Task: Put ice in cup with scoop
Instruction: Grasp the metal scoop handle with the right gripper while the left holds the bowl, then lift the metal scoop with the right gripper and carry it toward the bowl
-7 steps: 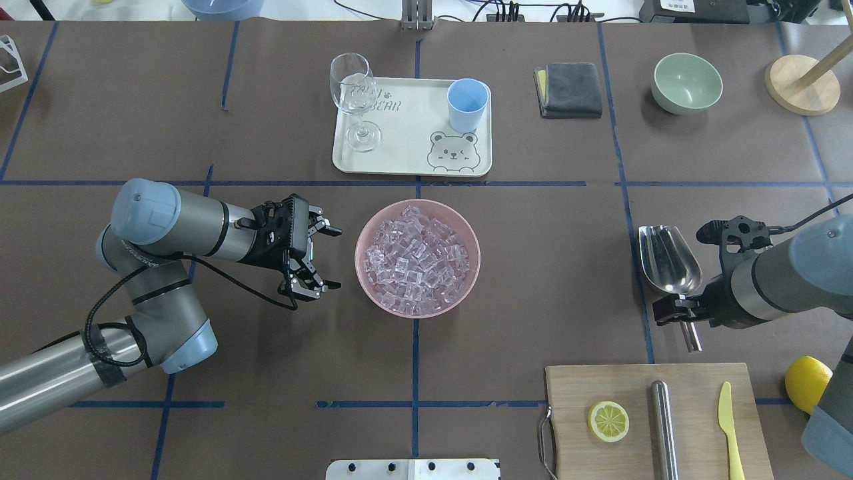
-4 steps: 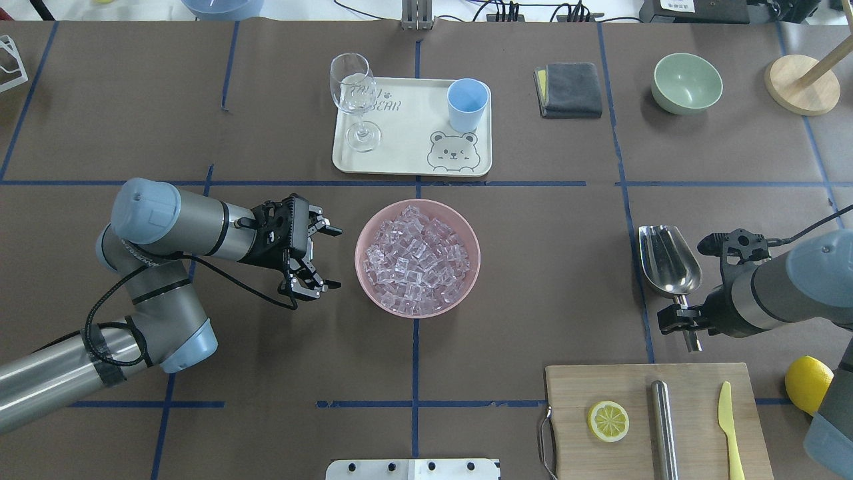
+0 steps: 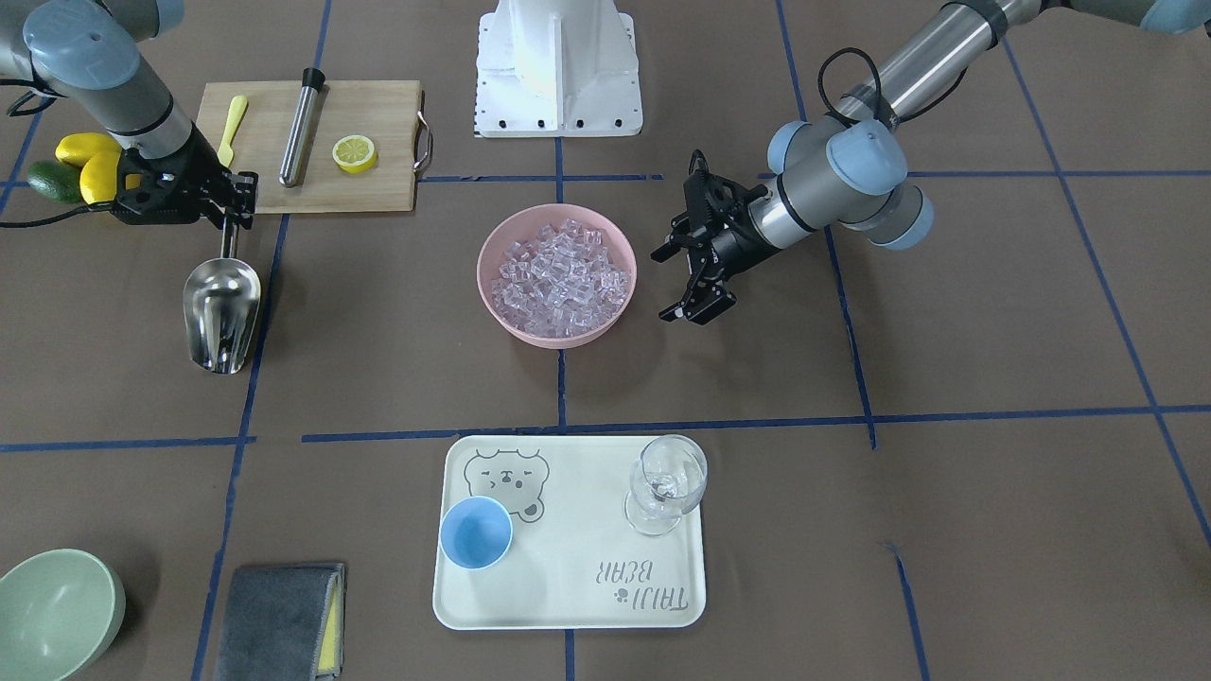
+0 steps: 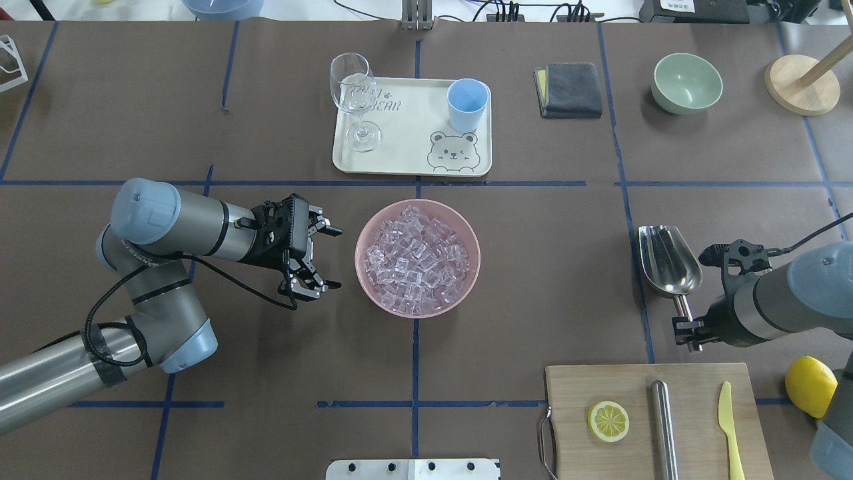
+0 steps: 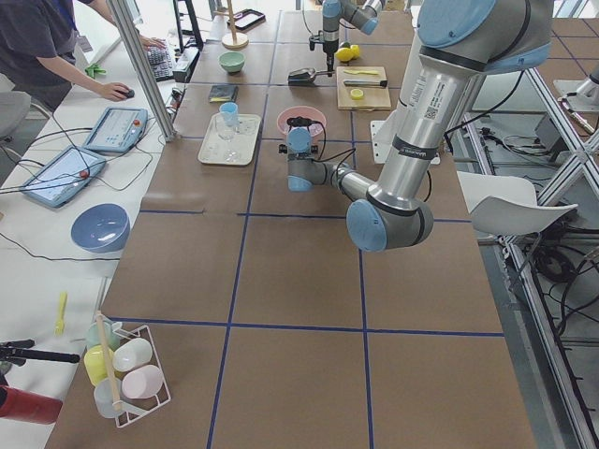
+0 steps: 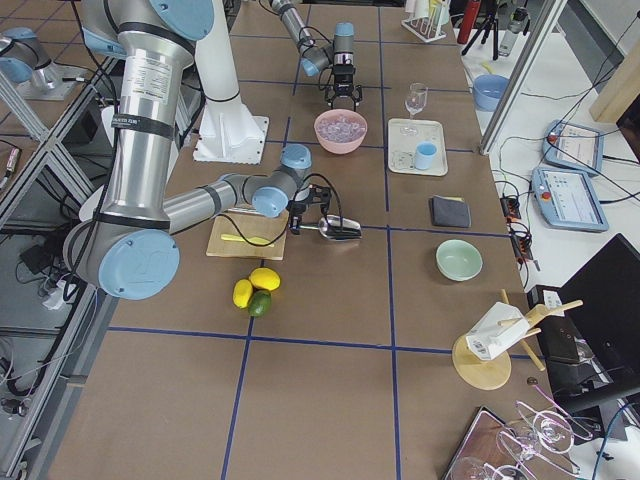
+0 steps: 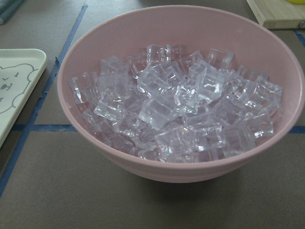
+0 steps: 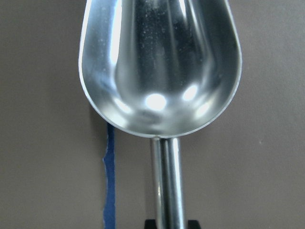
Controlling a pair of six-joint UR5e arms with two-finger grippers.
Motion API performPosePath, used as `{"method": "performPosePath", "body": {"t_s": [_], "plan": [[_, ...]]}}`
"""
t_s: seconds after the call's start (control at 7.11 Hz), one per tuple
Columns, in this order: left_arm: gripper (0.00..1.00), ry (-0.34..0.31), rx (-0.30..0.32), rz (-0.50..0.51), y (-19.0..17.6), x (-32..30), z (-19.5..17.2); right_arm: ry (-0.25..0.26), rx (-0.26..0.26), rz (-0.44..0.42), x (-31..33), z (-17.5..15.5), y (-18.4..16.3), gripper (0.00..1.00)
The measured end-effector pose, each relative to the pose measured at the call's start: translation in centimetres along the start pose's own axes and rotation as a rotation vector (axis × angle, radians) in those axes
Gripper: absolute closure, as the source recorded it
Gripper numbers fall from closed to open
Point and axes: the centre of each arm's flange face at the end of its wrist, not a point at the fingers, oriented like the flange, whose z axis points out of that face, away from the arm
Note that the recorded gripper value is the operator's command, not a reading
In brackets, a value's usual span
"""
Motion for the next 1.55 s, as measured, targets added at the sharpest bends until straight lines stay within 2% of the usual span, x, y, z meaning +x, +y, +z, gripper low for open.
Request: {"method": "performPosePath", "body": {"t_s": [0.28, 0.7, 0.84, 1.27, 1.55], "plan": [[0.0, 0.0, 0.001, 0.001, 0.0, 0.0, 0.0, -0.011, -0.004, -0.005, -0.3, -0.6, 0.1, 1.0], [0.0, 0.0, 0.001, 0.001, -0.1, 0.0, 0.0, -0.035, 0.023, -0.027, -1.7, -4.1, -0.1, 1.0], [0.0, 0.0, 0.002, 0.002, -0.1, 0.0, 0.0, -0.027, 0.032, -0.107, -2.4, -5.5, -0.2, 1.0], [0.0, 0.0, 0.002, 0.002, -0.1, 0.0, -0.1, -0.01, 0.103, -0.518, -5.3, -8.1, -1.5, 1.0], [0.0, 0.0, 0.001, 0.002, 0.0, 0.0, -0.1, -0.015, 0.13, -0.697, -7.6, -9.5, -2.3, 1.0]]}}
